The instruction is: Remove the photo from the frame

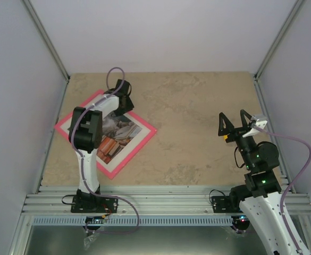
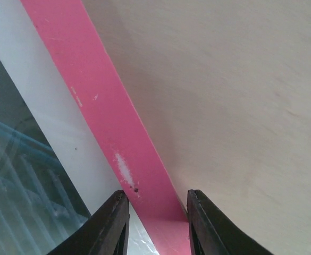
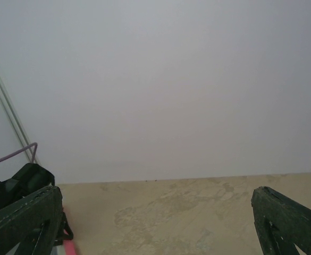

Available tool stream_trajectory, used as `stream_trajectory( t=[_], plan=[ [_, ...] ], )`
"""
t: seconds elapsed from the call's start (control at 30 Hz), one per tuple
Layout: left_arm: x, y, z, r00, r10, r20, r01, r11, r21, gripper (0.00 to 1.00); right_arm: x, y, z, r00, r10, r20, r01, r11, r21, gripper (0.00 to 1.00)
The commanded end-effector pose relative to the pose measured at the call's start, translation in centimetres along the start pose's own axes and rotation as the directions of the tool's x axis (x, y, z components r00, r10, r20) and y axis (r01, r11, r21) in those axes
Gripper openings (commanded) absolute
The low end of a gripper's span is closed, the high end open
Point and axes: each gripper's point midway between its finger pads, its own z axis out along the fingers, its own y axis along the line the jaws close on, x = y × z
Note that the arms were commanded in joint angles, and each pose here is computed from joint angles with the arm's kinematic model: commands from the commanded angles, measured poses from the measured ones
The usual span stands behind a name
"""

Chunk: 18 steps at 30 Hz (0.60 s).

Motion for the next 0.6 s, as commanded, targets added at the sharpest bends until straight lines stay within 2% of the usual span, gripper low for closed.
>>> stream_trajectory(
  t=[0.0, 0.23, 0.57],
  plan=[
    [3.8, -4.9, 0.3, 0.988, 0.123, -0.089, -0.115, 0.989, 0.092, 0.25, -0.4, 0.0, -0.2, 1.0, -0.003, 0.023, 0.003, 1.0, 0.004, 0.98],
    [7.5, -11.3, -0.3, 0.963, 0.245, -0.113, -0.219, 0.954, 0.203, 0.23, -0.1, -0.1, -0.2, 1.0, 0.0, 0.017, 0.0, 1.0, 0.005, 0.98],
    [14.0, -19.8, -1.2, 0.9, 0.417, -0.129, -0.355, 0.872, 0.338, 0.23, 0.1, -0.1, -0.2, 1.0, 0.002, 0.013, -0.002, 1.0, 0.006, 0.98]
  ],
)
